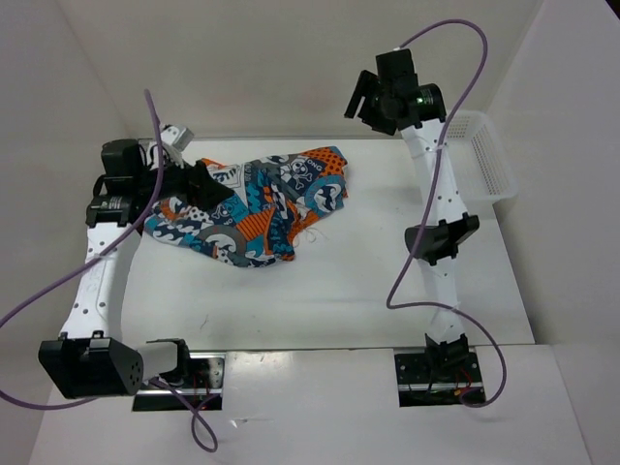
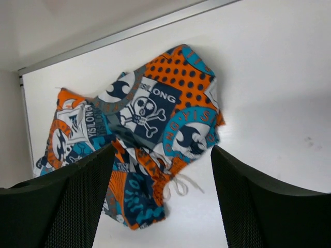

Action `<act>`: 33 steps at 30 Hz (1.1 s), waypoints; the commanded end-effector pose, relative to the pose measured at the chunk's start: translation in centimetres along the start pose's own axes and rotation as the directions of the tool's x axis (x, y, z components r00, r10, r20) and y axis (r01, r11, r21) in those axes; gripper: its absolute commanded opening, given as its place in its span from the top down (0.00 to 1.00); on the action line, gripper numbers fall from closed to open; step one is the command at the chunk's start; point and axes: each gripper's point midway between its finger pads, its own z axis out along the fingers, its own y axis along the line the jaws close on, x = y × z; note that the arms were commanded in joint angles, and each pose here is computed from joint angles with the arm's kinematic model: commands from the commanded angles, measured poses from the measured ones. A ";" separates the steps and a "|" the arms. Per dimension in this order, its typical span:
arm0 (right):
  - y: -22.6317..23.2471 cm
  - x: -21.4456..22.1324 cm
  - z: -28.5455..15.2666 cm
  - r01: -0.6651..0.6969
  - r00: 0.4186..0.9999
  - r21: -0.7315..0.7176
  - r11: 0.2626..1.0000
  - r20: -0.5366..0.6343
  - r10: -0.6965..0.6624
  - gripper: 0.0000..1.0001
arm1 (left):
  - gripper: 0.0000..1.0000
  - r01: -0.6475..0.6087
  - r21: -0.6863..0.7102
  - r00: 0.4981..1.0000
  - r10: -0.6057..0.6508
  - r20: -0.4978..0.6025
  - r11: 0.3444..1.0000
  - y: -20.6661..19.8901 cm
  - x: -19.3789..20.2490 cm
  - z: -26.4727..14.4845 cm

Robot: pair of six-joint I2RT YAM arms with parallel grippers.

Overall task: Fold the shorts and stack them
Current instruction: Move the shorts to the center of the board, then flatten the shorts out

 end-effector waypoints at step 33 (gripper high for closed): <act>5.4 34.4 -0.9 -0.332 0.819 -0.343 0.879 -0.567 0.088 0.21 | 0.08 0.129 -0.346 0.986 -0.159 -0.058 0.929 8.3 4.2 -3.1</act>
